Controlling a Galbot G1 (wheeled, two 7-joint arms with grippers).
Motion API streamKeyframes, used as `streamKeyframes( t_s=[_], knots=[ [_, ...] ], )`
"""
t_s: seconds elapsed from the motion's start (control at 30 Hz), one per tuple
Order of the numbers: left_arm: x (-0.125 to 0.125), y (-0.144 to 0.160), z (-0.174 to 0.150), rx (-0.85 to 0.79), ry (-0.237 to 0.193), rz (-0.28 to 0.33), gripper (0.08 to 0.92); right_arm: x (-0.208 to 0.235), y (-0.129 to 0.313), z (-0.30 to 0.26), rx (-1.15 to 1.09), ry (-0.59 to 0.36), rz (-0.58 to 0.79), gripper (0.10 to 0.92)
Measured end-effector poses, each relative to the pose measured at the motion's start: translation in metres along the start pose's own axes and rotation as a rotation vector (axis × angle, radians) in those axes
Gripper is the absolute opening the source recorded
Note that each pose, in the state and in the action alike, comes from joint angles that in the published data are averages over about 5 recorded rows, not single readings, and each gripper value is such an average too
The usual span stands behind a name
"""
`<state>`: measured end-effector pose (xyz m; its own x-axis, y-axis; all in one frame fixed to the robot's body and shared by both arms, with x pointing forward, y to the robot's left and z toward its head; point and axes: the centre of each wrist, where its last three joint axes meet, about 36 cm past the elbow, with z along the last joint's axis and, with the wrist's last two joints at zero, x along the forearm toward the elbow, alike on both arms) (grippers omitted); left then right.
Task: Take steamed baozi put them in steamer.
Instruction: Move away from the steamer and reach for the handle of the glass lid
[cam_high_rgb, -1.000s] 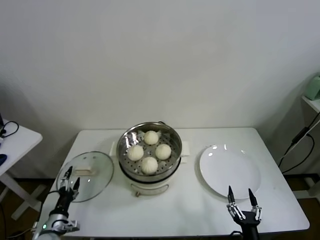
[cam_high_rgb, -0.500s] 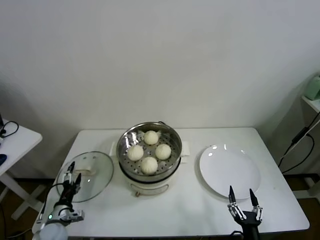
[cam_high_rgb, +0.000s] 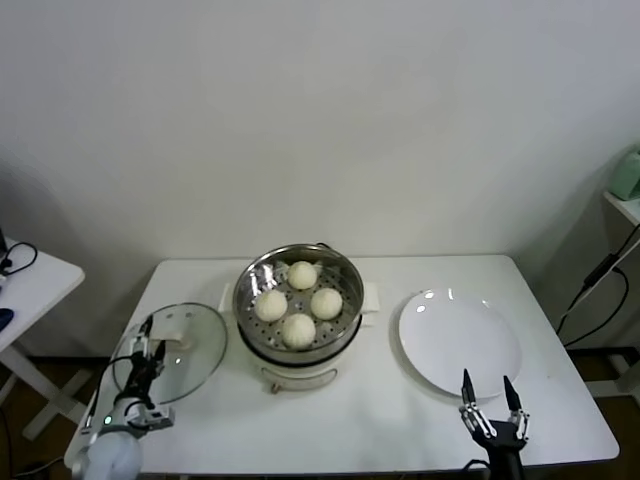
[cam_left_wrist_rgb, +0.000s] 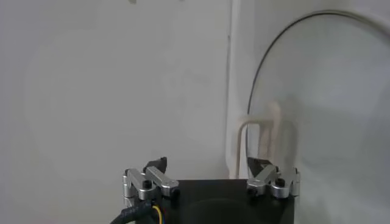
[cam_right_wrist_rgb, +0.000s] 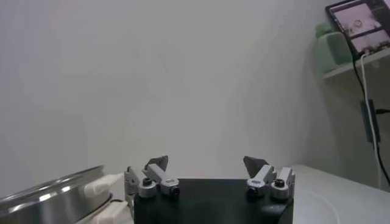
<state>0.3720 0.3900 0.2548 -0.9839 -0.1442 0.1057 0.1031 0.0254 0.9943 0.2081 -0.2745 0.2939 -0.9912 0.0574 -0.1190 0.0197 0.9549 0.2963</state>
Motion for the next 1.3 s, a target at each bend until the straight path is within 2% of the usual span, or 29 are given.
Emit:
streamKeyframes(
  t_s=[0.43,0.53,1.3],
  knots=[
    [-0.009,-0.003,-0.006,0.010,0.001,0.012,0.823,0.001,0.000,-0.005,0.003,-0.009,0.006,0.823],
    [-0.009,-0.004,-0.007,0.011,0.002,0.015,0.792,0.002,0.001,-0.005,0.002,-0.007,0.008,0.823],
    [-0.008,-0.006,-0.009,0.024,0.002,0.022,0.154,0.008,0.003,-0.007,0.002,0.009,0.007,0.823]
  ],
)
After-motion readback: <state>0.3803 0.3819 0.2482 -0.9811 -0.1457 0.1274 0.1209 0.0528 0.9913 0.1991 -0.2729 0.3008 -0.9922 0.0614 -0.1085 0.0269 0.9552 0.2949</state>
